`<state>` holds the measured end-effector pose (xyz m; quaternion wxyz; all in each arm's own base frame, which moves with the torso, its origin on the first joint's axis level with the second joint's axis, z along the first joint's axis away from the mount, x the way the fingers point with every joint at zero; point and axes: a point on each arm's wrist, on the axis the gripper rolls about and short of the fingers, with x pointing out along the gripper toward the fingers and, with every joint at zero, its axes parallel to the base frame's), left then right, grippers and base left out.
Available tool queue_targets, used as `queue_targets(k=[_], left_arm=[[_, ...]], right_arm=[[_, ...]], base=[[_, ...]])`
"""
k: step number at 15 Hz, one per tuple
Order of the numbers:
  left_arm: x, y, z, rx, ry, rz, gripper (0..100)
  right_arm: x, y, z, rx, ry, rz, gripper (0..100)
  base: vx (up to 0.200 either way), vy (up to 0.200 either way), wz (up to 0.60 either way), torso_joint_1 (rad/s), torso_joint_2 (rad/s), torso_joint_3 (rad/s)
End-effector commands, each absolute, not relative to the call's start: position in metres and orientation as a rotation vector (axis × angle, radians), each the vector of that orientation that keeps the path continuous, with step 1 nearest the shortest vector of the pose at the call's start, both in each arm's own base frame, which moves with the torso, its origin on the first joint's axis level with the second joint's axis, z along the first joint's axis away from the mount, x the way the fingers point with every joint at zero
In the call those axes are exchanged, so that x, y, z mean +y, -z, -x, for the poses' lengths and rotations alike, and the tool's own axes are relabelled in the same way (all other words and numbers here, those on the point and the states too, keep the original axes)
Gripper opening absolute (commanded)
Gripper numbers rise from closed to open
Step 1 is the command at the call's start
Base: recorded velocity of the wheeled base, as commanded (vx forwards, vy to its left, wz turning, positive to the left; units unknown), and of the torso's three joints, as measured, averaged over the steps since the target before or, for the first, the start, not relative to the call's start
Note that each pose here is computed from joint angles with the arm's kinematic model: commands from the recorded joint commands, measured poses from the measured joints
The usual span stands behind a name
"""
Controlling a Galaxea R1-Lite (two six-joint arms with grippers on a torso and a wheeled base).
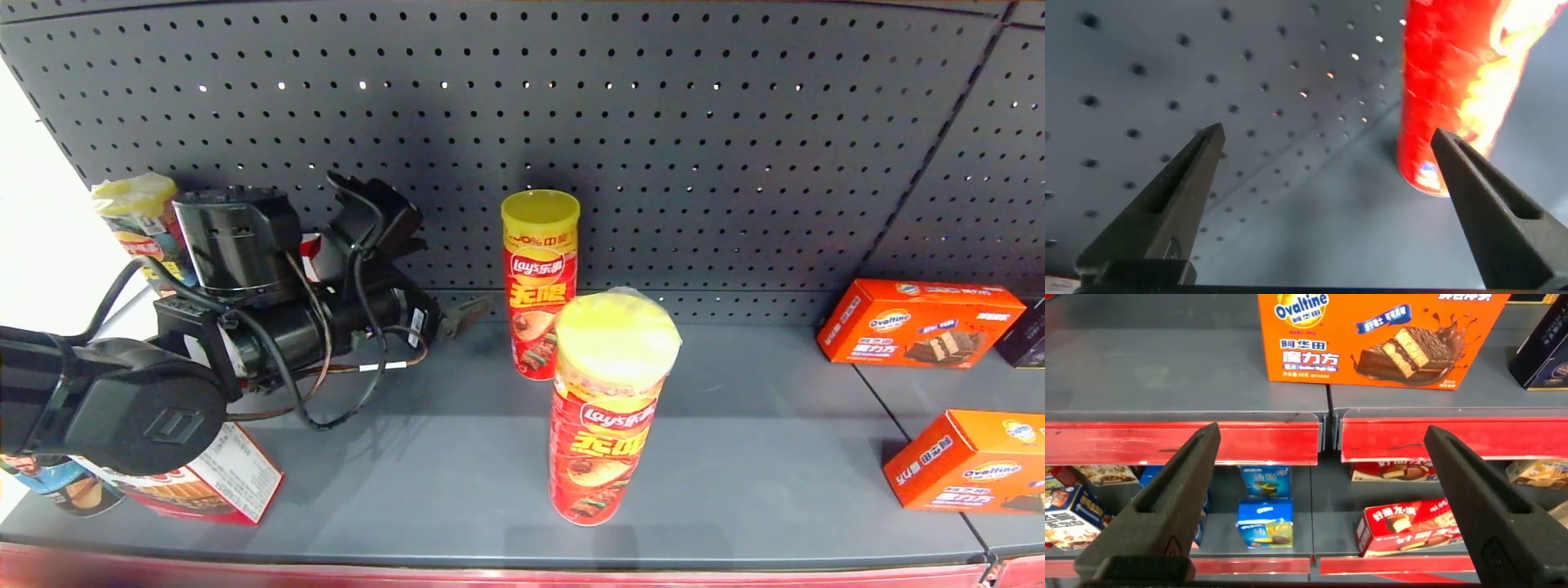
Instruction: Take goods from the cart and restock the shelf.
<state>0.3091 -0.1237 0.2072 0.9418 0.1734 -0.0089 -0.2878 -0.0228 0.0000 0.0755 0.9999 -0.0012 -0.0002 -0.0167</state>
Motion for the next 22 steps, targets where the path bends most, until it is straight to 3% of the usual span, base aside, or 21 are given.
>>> queue_targets(k=[1, 9, 22], left_arm=[[-0.128, -0.205, -0.319, -0.016, 0.586, -0.354, 100], [-0.136, -0.188, -0.335, 0.027, 0.594, -0.360, 100], [-0.157, -0.188, -0.339, 0.007, 0.634, -0.359, 100]], right_arm=[[0.000, -0.075, 0.023, 0.000, 0.032, 0.002, 100], [0.000, -0.075, 0.023, 0.000, 0.034, 0.002, 100], [0.000, -0.075, 0.023, 0.000, 0.034, 0.003, 100]], base=[[0.000, 0.000, 0.00, 0.000, 0.00, 0.000], [0.000, 0.000, 0.00, 0.000, 0.00, 0.000], [0.000, 0.000, 0.00, 0.000, 0.00, 0.000]])
